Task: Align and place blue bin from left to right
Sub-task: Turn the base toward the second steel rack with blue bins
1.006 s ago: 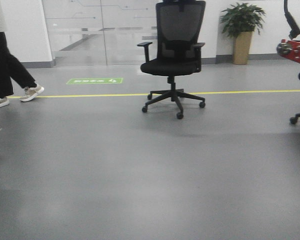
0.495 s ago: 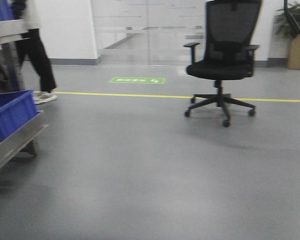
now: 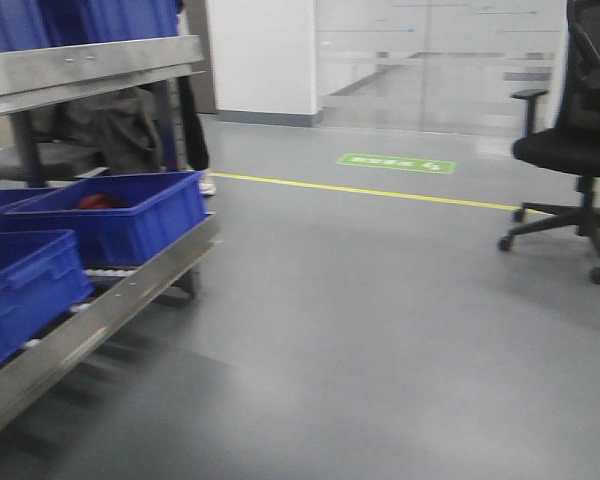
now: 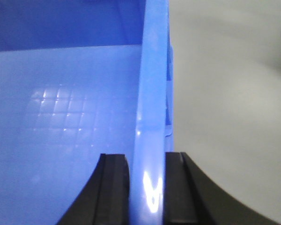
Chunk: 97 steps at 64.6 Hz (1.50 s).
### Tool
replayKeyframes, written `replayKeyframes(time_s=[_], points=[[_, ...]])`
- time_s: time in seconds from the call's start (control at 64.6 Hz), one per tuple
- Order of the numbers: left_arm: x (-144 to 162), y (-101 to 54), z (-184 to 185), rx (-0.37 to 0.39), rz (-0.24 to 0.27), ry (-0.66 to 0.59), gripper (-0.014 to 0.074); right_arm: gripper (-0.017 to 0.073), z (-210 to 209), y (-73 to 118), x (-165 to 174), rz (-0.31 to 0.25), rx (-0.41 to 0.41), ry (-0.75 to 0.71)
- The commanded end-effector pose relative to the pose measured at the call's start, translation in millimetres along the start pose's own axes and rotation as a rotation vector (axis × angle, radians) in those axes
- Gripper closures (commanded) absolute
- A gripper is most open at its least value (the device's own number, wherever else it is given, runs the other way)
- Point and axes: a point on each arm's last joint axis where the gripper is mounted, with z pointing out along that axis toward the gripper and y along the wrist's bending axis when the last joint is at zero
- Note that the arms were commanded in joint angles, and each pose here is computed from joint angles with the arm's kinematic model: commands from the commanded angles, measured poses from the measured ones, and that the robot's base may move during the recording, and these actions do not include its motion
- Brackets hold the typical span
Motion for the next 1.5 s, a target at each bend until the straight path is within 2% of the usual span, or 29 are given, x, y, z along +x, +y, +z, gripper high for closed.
replayKeyframes(time_s=[0.0, 1.486], points=[[-9.0, 2.6, -15.9, -0.003, 0.018, -0.094, 0.0610, 0.0637, -17.5, -2.2, -17.4, -0.035, 0.014, -0.175], [-9.0, 2.6, -15.9, -0.003, 0.018, -0.094, 0.0610, 0.0637, -17.5, -2.2, -17.4, -0.035, 0.014, -0.175]])
